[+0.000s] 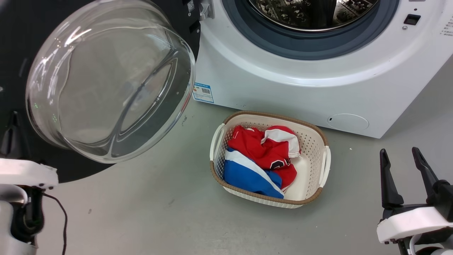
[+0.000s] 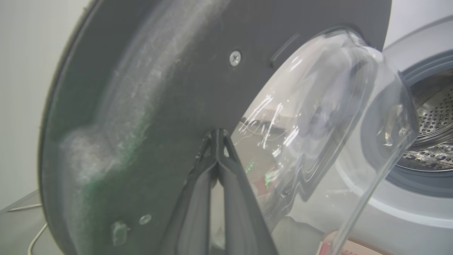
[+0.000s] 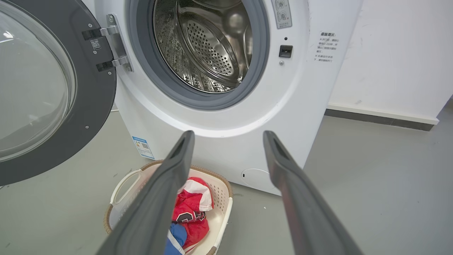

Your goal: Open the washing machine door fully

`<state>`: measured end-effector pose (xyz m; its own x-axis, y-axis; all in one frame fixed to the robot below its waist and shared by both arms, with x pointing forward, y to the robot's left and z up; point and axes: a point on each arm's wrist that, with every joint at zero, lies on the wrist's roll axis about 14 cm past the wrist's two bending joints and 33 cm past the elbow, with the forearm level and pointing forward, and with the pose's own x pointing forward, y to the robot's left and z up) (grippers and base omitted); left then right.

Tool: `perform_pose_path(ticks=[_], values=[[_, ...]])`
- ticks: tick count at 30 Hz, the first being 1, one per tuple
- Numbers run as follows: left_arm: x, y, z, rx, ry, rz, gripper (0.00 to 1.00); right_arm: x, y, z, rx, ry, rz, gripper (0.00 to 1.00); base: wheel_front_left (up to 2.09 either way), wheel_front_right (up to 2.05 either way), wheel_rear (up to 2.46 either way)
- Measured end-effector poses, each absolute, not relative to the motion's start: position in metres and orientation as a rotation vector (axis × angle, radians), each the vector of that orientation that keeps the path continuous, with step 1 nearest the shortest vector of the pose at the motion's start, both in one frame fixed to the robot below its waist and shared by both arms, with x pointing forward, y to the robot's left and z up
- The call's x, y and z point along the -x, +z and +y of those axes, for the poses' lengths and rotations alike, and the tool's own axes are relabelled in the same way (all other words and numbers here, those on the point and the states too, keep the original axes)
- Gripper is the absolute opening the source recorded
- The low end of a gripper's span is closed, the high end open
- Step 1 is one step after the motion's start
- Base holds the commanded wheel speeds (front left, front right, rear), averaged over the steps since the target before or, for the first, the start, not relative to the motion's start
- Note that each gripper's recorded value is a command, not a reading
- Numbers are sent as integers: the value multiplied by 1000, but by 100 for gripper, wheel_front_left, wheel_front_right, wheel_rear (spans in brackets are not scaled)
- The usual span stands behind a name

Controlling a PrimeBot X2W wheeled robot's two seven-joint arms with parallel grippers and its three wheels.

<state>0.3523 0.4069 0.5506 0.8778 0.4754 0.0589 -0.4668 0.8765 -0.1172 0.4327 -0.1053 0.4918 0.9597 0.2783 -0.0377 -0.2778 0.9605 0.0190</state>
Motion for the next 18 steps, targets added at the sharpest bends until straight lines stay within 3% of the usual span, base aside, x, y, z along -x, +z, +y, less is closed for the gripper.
perform_pose_path(ticks=[9,18], values=[[-349,547,433,64,534,-65,0,-433,492,-106,-13,280,41,100,0,0,0],[-330,545,421,62,534,-91,0,-424,504,-104,-23,286,15,100,0,0,0]])
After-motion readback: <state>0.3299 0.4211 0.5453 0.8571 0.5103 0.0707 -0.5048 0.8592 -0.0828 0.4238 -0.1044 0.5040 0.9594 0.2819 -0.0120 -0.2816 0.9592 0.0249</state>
